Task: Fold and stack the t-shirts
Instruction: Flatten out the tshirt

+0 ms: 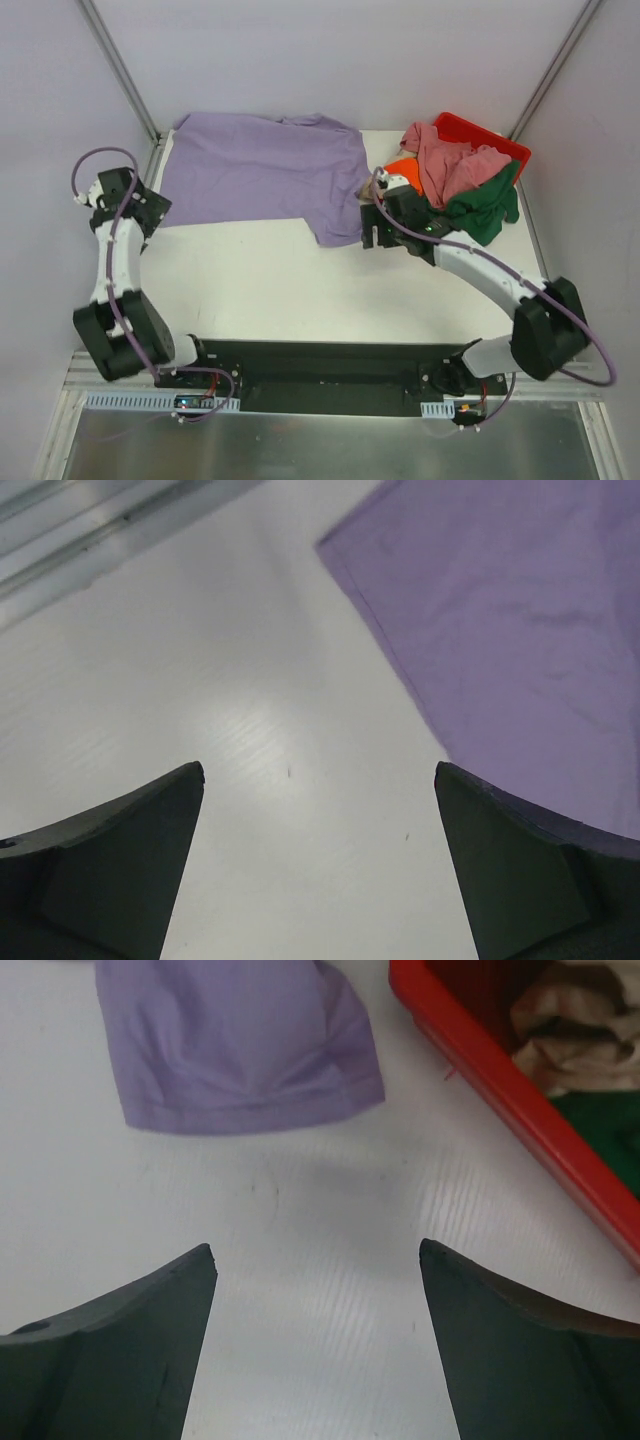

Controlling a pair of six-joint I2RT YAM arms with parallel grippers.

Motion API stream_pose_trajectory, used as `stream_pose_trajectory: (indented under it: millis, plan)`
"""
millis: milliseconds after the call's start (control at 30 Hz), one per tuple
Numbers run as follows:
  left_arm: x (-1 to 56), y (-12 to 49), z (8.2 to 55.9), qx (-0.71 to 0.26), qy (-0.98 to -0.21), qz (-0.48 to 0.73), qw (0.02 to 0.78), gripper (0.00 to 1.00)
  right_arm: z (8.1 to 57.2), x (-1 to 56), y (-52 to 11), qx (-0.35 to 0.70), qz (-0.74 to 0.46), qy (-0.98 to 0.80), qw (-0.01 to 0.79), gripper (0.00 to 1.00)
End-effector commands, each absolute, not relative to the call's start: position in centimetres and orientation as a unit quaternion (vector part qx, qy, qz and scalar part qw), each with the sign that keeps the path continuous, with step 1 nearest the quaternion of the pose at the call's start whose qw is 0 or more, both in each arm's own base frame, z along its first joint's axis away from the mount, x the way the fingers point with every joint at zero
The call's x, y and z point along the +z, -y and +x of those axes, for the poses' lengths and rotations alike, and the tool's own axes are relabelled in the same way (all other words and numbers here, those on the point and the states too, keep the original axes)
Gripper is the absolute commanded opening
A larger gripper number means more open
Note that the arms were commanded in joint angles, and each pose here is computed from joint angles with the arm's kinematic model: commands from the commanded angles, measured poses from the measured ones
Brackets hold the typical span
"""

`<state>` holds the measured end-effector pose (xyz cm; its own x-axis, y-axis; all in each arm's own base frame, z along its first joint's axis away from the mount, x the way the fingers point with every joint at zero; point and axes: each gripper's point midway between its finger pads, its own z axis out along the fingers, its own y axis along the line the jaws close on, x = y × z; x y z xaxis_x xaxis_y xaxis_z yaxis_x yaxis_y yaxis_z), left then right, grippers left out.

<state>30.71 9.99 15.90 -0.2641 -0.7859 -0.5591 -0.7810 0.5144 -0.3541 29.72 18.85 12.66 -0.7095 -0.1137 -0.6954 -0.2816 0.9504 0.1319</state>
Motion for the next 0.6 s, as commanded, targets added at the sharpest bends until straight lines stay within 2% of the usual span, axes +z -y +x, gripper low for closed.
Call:
stream_pose_trajectory:
  millis: [0,133,233,567]
  plan:
    - [14.7,-14.6,33.5,-0.018,-0.779,-0.542,0.313,0.98,35.1,13.5,-20.3,0.078,-0.047,-0.909,0.407,0.86]
    - [11.9,-16.5,37.0,-0.057,-0.791,-0.543,0.275,0.85,36.9,12.4,-21.3,0.065,-0.048,-0.914,0.398,0.86]
    - [10.2,-17.5,39.8,-0.082,-0.801,-0.535,0.258,0.67,37.4,11.9,-21.2,0.051,-0.055,-0.914,0.398,0.86]
    - [3.7,-19.0,40.4,-0.05,-0.807,-0.554,0.197,0.55,36.8,10.0,-20.4,0.041,-0.053,-0.918,0.392,0.87]
